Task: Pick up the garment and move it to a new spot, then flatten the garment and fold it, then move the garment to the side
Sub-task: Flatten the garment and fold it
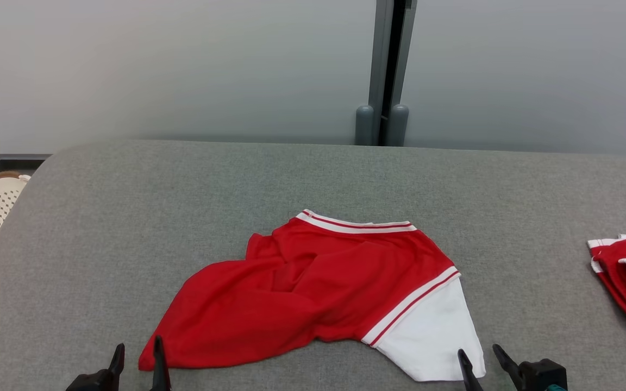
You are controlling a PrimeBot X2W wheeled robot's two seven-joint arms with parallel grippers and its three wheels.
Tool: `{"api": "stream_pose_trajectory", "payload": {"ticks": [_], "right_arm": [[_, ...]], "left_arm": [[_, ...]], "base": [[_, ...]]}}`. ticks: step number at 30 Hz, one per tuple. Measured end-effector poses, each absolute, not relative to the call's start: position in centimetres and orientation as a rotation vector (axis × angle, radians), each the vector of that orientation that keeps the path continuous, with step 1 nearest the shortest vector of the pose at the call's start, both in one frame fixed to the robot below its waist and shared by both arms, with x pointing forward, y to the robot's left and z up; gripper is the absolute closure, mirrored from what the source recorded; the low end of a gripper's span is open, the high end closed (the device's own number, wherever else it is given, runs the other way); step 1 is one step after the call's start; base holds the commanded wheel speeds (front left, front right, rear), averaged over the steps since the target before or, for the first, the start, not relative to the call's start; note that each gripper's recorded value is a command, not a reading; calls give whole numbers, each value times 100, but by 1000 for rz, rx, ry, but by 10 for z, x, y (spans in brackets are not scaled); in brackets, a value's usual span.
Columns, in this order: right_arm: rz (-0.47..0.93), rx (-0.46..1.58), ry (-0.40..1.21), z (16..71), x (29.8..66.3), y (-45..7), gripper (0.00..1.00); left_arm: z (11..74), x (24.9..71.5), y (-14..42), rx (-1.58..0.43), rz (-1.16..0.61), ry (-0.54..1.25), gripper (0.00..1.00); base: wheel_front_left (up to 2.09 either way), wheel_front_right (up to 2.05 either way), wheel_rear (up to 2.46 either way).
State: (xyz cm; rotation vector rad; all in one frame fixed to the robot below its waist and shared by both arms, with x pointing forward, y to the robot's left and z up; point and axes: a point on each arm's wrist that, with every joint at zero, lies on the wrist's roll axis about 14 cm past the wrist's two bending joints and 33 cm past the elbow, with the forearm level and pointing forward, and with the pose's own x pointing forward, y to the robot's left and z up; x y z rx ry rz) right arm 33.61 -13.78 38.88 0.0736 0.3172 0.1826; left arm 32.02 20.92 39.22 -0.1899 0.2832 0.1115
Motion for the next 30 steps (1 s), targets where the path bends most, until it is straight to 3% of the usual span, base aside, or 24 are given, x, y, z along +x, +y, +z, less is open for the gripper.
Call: {"api": "stream_pose_trajectory", "payload": {"ticks": [8,10,14,21,30], "right_arm": [[204,23,437,357,329,-137,0],[232,14,458,353,327,-131,100],[230,43,468,352,330,-127,100],[94,31,418,363,336,-170,100],[30,13,396,367,334,-192,100]], "left_arm": [[389,316,206,-196,106,296,0],[388,316,206,-204,108,298,0],[382,313,203,-236,107,318,0],[361,301,192,-293,92,396,0],[350,301,183,-329,75,438,0]], "base": [[0,0,0],[0,0,0],[0,0,0],[0,0,0],[0,0,0]]}}
